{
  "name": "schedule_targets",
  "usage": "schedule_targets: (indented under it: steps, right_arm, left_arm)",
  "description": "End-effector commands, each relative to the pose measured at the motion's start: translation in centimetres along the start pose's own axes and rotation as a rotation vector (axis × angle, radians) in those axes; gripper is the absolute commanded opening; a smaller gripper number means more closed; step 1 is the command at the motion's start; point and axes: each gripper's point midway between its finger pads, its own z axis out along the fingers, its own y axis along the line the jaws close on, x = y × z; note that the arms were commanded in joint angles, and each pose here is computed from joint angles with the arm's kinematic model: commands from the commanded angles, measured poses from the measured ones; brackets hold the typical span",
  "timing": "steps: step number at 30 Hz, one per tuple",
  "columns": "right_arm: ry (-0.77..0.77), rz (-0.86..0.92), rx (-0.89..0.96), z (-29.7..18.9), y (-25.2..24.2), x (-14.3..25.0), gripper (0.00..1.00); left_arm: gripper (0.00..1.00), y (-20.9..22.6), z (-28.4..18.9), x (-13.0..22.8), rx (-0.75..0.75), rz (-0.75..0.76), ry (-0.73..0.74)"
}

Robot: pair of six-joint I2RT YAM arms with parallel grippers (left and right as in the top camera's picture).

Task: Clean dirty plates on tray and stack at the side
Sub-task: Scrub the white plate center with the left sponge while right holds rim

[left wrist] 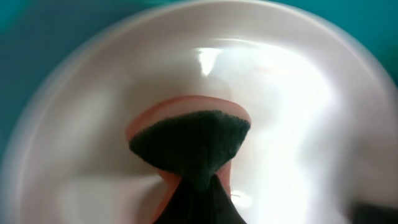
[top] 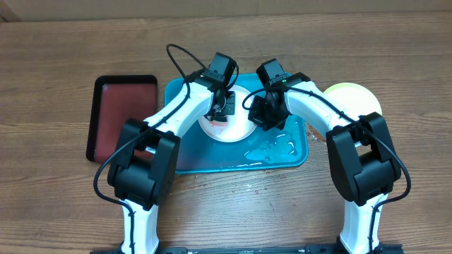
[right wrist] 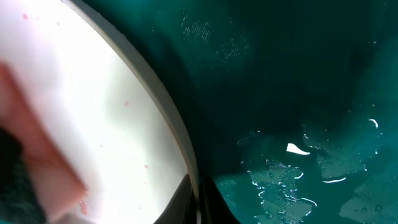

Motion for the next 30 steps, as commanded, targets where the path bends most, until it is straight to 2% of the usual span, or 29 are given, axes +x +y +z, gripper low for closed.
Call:
schedule_targets:
  steps: [1,2,3,4,6,8,10,12,16,22,24,27,30]
  right_arm:
    - [0.018,0.001,0.044,0.9,-1.3,0.6,0.04]
    - [0.018,0.001,0.044,0.9,-1.3,0.6,0.04]
    - [0.017,0.001,0.044,0.9,-1.3,0.6,0.04]
    - [0.018,0.001,0.044,0.9,-1.3,0.6,0.04]
    - [0.018,0.001,0.044,0.9,-1.3,0.6,0.04]
    - [0.019,0.002,0.045,0.9,-1.3,0.7,0.04]
    - [0.019,0.001,0.045,0.9,-1.3,0.7,0.04]
    - [0.019,0.002,0.045,0.9,-1.3,0.7,0.04]
    - [0.019,0.002,0.045,0.9,-1.3,0.7,0.04]
    - [0.017,0.001,0.042,1.0,-1.2,0.6,0.04]
    - [0.019,0.001,0.04,1.0,-1.2,0.6,0.04]
    - [0.018,0.001,0.039,1.0,-1.2,0.6,0.04]
    - [0.017,0.0,0.039,1.0,-1.2,0.6,0.04]
  left_arm:
    - [0.04,-5.8,-0.7,2.0,0.338,0.275,0.061]
    - [0.04,-5.5,-0.6,1.9,0.323,0.274,0.058]
    - [0.04,-4.3,-0.2,1.5,0.243,0.247,0.049]
    - [0.04,-1.5,0.3,1.0,0.077,0.139,0.034]
    - [0.04,2.2,0.2,0.8,-0.133,-0.042,0.008]
    - [0.04,4.6,-0.3,1.2,-0.273,-0.196,-0.013]
    - [0.04,5.4,-0.6,2.1,-0.318,-0.324,-0.003]
    - [0.04,5.0,-0.5,2.5,-0.299,-0.342,0.013]
    - [0.04,2.9,-0.1,2.6,-0.199,-0.308,0.045]
    - [0.04,-2.0,0.3,0.8,0.08,0.051,0.025]
    - [0.04,-2.9,0.2,0.3,0.125,0.147,-0.002]
    - [0.04,-2.6,0.2,-0.7,0.101,0.22,-0.048]
    - [0.04,-0.2,0.2,-2.3,-0.049,0.208,-0.11]
